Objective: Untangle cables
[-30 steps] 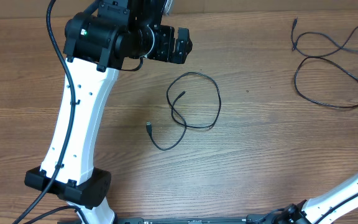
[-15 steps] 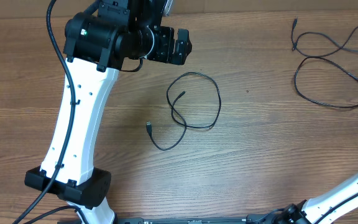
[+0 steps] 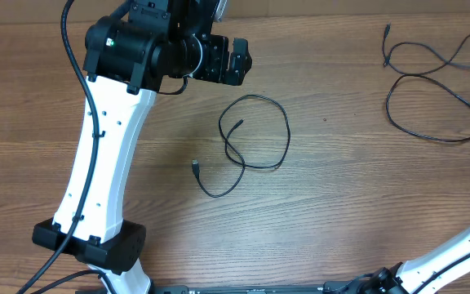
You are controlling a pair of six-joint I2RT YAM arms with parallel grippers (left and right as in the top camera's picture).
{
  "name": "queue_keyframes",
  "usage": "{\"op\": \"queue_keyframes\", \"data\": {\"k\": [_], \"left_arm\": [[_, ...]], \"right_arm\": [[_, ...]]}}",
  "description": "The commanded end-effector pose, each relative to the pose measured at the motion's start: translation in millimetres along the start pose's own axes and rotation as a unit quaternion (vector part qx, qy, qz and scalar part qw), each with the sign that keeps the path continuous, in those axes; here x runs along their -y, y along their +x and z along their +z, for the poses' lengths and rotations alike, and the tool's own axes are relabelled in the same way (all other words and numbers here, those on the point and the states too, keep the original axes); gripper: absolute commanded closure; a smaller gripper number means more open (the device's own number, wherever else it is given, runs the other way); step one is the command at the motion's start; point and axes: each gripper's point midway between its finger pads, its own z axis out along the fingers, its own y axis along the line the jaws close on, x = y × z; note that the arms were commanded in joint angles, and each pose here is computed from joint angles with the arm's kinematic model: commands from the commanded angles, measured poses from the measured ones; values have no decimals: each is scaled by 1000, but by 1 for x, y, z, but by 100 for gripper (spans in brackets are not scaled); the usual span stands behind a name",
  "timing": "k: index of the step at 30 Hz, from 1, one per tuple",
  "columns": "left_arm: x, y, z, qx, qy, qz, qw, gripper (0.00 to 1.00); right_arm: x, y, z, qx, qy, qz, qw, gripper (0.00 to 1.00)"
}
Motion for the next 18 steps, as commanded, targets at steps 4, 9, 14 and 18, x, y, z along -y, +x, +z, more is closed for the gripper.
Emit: {"op": "queue_keyframes", "data": {"k": [4,9,14,18], "left_arm": [[2,3,5,-8,4,6,1000,0],[2,3,5,-8,5,6,1000,0],[2,2,5,-8,5,6,1000,0],[2,3,5,-8,4,6,1000,0]], "right_arm": [[24,-2,4,-11,12,19,1000,55],[28,-2,5,-14,9,25,1000,61],[26,-3,4,-12,8,24,1000,68],[27,-1,8,-12,8,24,1000,68]]}}
